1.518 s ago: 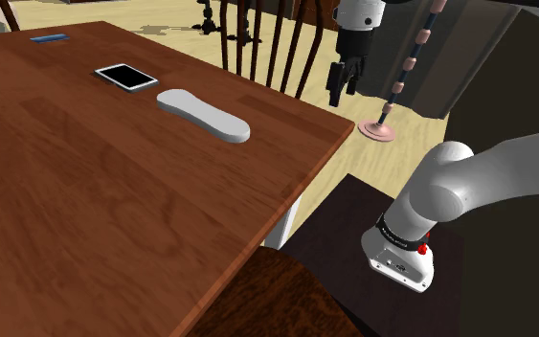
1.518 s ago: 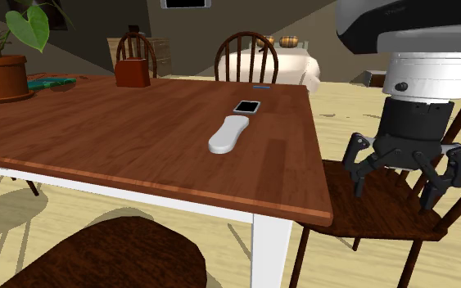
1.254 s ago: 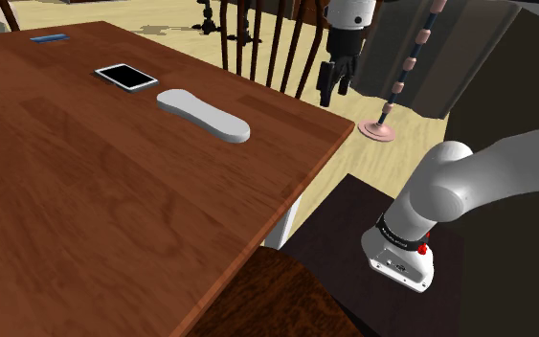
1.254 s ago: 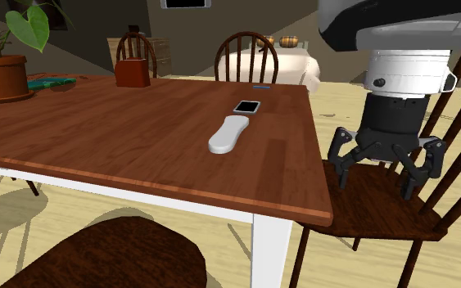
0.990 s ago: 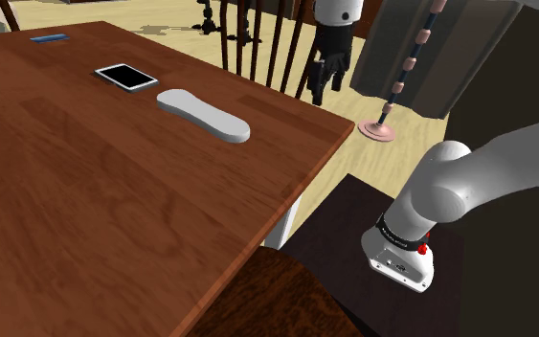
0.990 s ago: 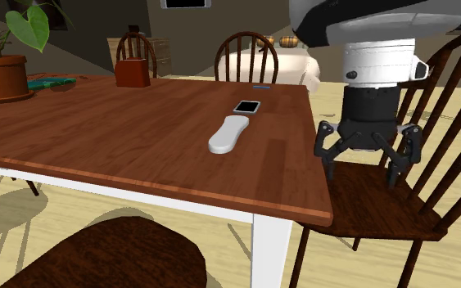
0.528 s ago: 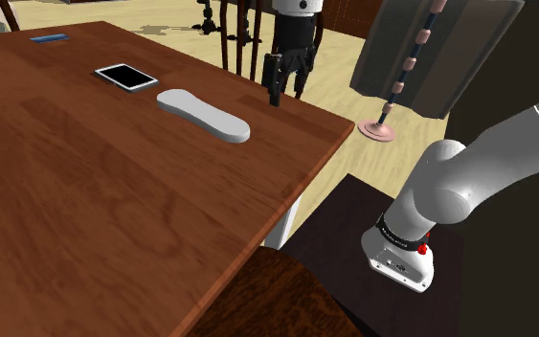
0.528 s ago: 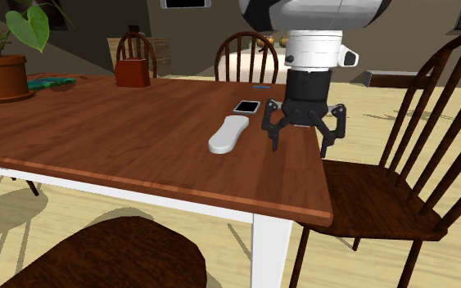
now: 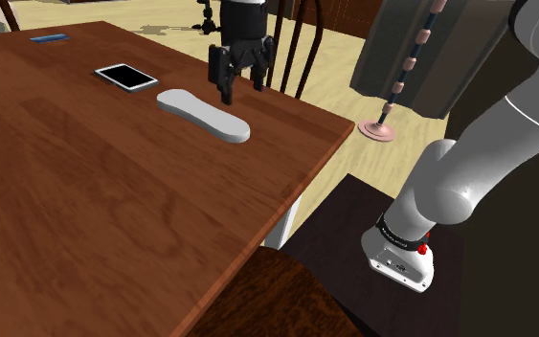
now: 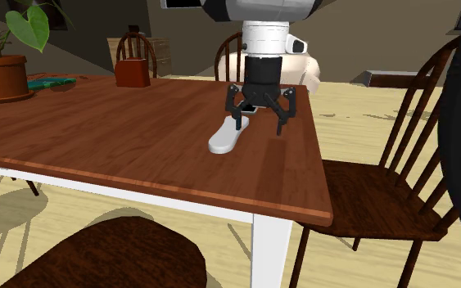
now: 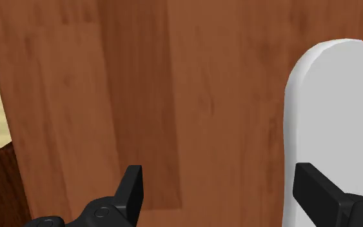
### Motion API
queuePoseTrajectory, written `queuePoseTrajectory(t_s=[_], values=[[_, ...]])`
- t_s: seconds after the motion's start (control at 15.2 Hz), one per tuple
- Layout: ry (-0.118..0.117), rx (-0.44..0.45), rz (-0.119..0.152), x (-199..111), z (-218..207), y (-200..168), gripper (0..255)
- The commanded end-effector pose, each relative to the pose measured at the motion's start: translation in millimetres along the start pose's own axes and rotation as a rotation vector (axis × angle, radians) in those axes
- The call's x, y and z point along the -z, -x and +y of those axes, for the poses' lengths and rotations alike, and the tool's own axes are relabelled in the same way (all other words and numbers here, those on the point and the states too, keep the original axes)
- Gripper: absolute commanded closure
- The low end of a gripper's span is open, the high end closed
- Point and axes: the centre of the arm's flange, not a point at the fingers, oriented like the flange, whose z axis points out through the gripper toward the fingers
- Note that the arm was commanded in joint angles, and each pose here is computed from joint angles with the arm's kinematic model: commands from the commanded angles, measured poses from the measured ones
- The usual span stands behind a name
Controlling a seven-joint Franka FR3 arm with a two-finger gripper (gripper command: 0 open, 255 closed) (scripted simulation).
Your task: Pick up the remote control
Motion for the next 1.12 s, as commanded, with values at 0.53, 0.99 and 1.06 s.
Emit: queuePoseTrajectory(t_s=[0.53,0.99,1.06], values=[[-0.011,0.013,0.03,3,-78,-31,0],[-0.011,0.013,0.03,-21,-78,-31,255],[-0.011,0.013,0.03,-21,-78,-31,255]])
